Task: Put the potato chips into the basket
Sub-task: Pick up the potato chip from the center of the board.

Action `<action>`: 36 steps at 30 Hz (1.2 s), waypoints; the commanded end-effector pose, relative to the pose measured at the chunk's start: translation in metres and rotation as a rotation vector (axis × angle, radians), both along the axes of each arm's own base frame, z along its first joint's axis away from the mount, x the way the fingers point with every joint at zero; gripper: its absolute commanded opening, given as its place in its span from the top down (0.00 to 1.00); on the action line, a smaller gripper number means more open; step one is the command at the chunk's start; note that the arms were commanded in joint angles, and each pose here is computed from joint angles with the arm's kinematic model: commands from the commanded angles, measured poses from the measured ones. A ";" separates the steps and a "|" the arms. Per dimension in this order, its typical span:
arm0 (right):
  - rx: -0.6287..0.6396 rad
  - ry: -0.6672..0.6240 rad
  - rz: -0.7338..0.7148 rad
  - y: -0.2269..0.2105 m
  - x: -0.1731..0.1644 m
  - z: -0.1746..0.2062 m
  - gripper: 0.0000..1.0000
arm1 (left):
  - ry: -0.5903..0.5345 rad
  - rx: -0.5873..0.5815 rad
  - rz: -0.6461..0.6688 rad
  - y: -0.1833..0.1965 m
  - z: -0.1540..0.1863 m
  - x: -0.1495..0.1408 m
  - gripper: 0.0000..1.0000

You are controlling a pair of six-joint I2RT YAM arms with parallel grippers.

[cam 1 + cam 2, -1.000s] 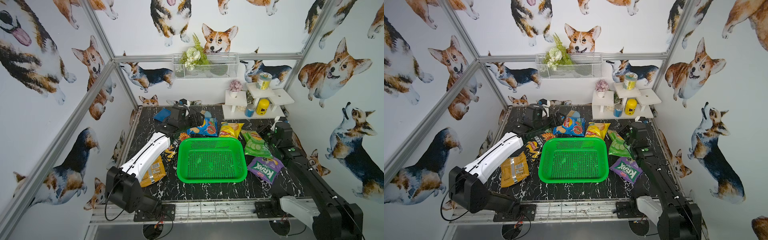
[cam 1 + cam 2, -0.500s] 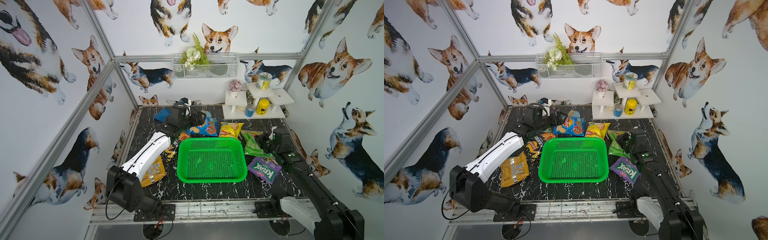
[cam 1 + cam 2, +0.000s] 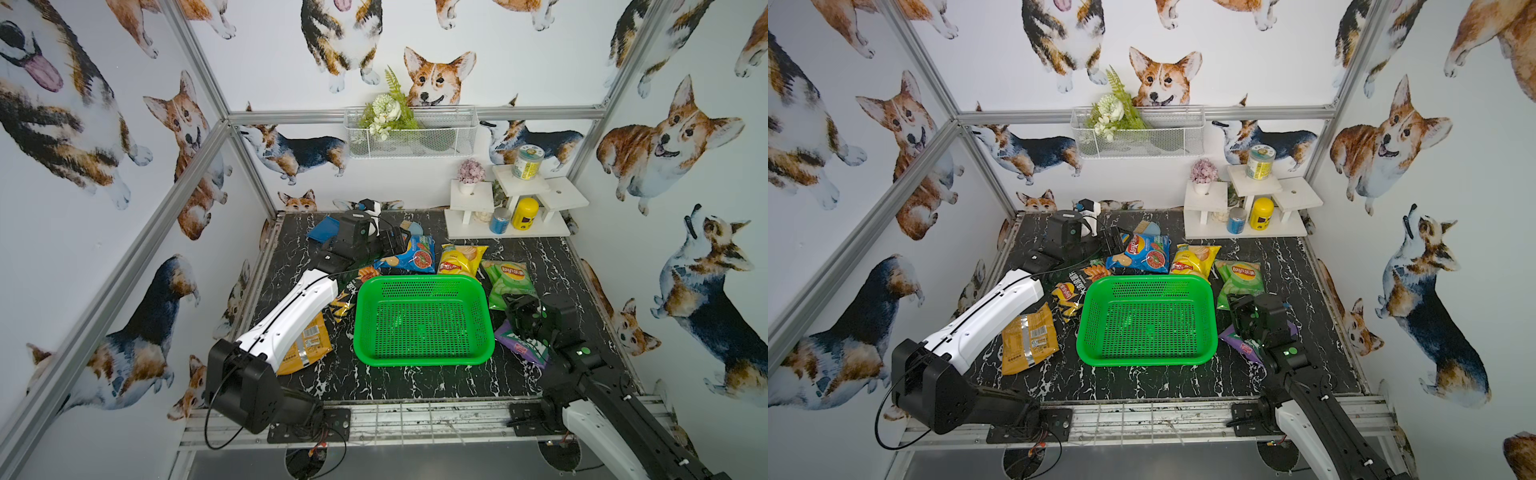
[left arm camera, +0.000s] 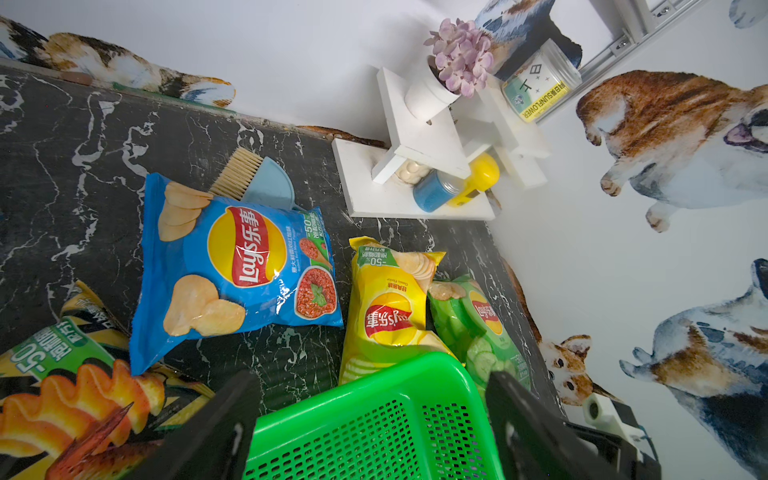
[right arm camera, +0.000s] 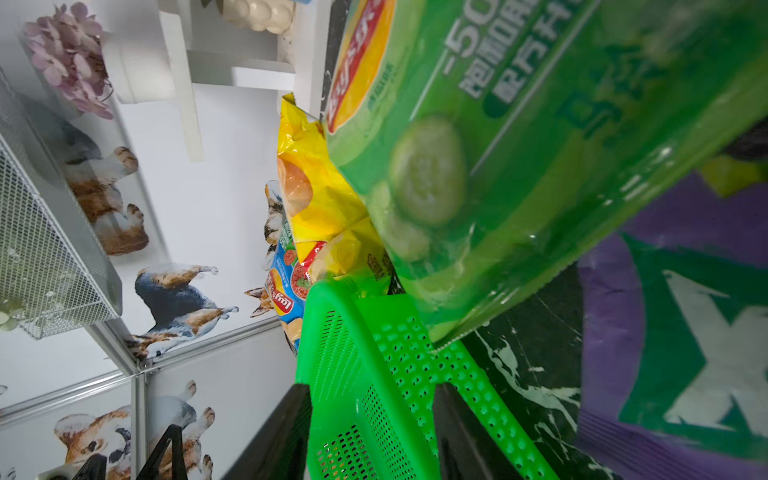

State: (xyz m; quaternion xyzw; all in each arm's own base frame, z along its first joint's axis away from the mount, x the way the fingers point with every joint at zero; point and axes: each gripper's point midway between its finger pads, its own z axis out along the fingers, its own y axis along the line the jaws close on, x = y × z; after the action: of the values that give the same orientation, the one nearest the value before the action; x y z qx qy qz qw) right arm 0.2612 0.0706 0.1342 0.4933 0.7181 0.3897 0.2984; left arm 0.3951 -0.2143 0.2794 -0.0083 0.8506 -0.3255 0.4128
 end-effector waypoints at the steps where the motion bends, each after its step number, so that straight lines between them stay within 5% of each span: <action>1: 0.023 -0.008 -0.033 -0.002 0.003 -0.005 0.41 | -0.013 -0.003 -0.012 0.000 0.005 -0.003 0.09; 13: 0.034 -0.044 -0.071 -0.005 0.010 -0.030 0.21 | -0.006 0.005 0.004 0.003 0.005 -0.004 0.09; 21: -0.026 -0.115 -0.068 -0.008 0.022 -0.032 0.22 | 0.020 0.014 0.004 0.003 0.000 -0.004 0.09; 27: -0.041 -0.152 -0.099 -0.013 0.030 -0.033 0.36 | 0.032 0.012 0.010 0.003 -0.001 -0.003 0.09; 36: -0.122 -0.184 -0.106 -0.019 0.040 -0.022 0.84 | 0.043 0.013 0.018 0.003 -0.003 -0.001 0.09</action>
State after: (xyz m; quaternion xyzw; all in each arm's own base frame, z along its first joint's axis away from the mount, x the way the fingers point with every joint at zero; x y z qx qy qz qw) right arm 0.2924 0.0560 0.0923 0.4939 0.6897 0.3747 0.3742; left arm 0.3917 -0.2119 0.2728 -0.0175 0.8628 -0.3173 0.3933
